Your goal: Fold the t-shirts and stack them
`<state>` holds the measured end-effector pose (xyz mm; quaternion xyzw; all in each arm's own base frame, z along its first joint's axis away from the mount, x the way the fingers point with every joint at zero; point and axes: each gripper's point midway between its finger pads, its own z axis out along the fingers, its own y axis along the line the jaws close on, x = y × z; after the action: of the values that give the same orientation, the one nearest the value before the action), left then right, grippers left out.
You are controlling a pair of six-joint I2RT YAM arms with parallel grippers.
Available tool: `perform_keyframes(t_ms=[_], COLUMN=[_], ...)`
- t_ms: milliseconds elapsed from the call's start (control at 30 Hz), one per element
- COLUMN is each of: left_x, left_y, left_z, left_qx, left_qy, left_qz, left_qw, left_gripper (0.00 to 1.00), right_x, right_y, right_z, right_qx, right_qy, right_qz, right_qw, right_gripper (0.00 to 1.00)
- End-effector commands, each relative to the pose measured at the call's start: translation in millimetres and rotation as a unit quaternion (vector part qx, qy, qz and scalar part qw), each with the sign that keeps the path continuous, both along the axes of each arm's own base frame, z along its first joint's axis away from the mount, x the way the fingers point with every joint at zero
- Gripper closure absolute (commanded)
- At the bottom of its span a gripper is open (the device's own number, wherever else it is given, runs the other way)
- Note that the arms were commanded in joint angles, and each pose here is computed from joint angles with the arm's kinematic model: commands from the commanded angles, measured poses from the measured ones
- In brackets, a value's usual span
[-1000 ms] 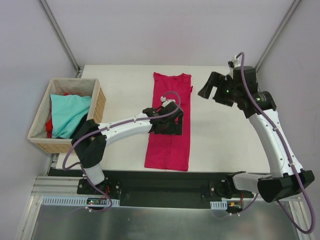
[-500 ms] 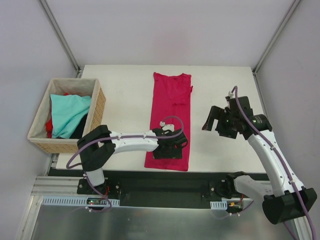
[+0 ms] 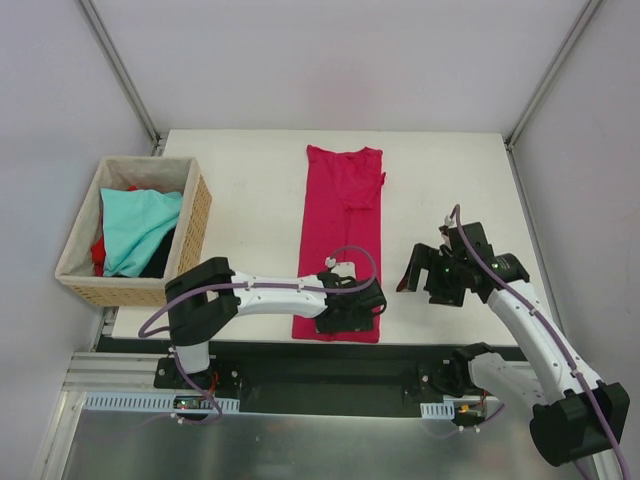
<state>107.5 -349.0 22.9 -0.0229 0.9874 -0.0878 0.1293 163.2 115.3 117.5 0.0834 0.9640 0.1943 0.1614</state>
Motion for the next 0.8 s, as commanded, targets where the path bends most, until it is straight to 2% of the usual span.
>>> perform_keyframes(t_ms=[0,100,200,233,300,333,400,433,467,533,667,767], left_x=[-2.1,2.4,14.2,19.6,31.5,31.4,41.0,40.8,30.9,29.7,15.1,17.4], left_y=[7.5,6.7,10.1,13.8,30.3,40.2,77.0,93.7,111.5,141.5,149.7,142.5], left_z=[3.4,16.0,51.9,78.1,100.1,122.6,113.5,123.0,103.9,93.4,77.7,61.9], left_qx=[0.006,-0.002,-0.029,-0.051,-0.065,-0.093,-0.091,-0.113,-0.106,-0.116,-0.164,-0.179], left_qy=[-0.007,-0.027,-0.061,-0.085,-0.098,-0.108,-0.092,-0.096,-0.069,-0.061,-0.018,-0.004], left_qz=[0.032,0.024,0.007,-0.012,-0.012,-0.025,0.002,0.005,0.004,0.025,0.020,0.013], left_qw=[0.999,0.999,0.998,0.995,0.993,0.990,0.992,0.989,0.992,0.991,0.986,0.984], left_gripper=[0.17,0.15,0.13,0.12,0.12,0.13,0.15,0.16,0.16,0.18,0.25,0.26], right_x=[-0.8,-2.7,-6.2,-8.5,-16.8,-19.8,-25.2,-26.5,-26.8,-32.5,-40.8,-43.1], right_y=[11.1,12.1,14.6,16.1,26.0,29.9,40.1,39.9,39.0,37.2,52.8,58.7], right_z=[5.1,0.8,-3.2,-6.4,-14.8,-19.0,-27.9,-31.1,-32.0,-43.3,-55.4,-60.6], right_qx=[0.036,0.039,0.041,0.041,0.062,0.070,0.095,0.094,0.094,0.092,0.124,0.111], right_qy=[-0.016,-0.015,-0.014,-0.007,0.013,0.021,0.027,0.029,0.021,0.037,0.055,0.052], right_qz=[0.003,0.004,0.021,0.025,0.031,0.029,0.019,0.010,0.006,-0.015,-0.013,-0.004], right_qw=[0.999,0.999,0.999,0.999,0.998,0.997,0.995,0.995,0.995,0.995,0.991,0.992], right_gripper=[0.03,0.03,0.03,0.03,0.03,0.01,0.04,0.05,0.05,0.09,0.14,0.15])
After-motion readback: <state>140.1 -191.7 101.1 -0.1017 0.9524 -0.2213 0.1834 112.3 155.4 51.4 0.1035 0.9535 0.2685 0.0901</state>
